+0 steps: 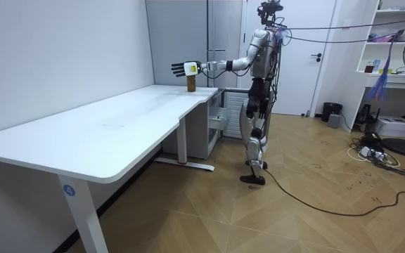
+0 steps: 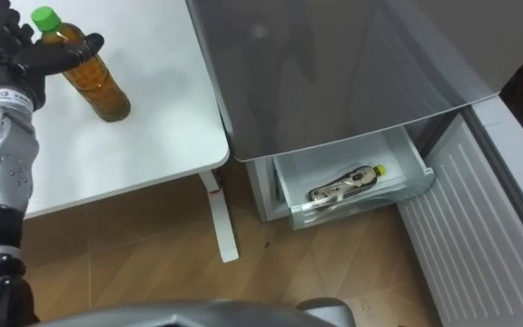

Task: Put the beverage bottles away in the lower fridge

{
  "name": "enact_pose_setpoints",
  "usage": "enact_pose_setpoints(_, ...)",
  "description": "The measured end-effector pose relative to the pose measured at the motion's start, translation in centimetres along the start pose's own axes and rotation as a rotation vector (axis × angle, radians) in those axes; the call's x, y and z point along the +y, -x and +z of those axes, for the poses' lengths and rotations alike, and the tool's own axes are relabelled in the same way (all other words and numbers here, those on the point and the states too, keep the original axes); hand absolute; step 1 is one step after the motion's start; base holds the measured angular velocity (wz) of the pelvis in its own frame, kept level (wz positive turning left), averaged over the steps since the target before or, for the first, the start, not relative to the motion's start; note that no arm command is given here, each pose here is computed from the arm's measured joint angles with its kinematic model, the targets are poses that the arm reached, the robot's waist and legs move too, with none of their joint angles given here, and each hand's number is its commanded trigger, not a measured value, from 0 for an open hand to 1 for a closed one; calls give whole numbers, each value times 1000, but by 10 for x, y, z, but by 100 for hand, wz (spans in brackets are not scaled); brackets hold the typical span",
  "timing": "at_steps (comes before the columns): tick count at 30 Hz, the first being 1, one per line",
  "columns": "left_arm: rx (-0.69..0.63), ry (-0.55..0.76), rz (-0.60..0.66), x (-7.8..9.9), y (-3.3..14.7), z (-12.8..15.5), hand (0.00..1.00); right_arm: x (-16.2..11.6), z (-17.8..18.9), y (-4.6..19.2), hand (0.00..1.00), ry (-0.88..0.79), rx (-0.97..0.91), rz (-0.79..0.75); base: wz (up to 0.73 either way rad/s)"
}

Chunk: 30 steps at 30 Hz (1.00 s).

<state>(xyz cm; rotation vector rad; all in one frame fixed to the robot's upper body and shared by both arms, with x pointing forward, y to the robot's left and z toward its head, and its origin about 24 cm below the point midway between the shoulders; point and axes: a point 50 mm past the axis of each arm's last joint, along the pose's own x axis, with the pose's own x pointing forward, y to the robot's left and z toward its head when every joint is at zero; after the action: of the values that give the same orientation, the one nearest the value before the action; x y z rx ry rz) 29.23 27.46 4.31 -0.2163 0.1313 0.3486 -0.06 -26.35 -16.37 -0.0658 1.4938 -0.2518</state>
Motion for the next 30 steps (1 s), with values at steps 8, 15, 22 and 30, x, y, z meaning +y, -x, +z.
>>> enact_pose_setpoints(8,30,-4,-10,1,0,-3,0,0,-4,0,0,71,39,17,-1)
enact_pose_setpoints(15,49,16,-34,0,-1,-6,0,0,-5,0,0,85,60,19,0)
enact_pose_setpoints(22,83,15,-46,0,-1,-10,0,0,-7,0,0,90,79,25,0)
enact_pose_setpoints(30,105,15,-51,0,-2,-11,100,-1,-4,1,0,106,76,25,0)
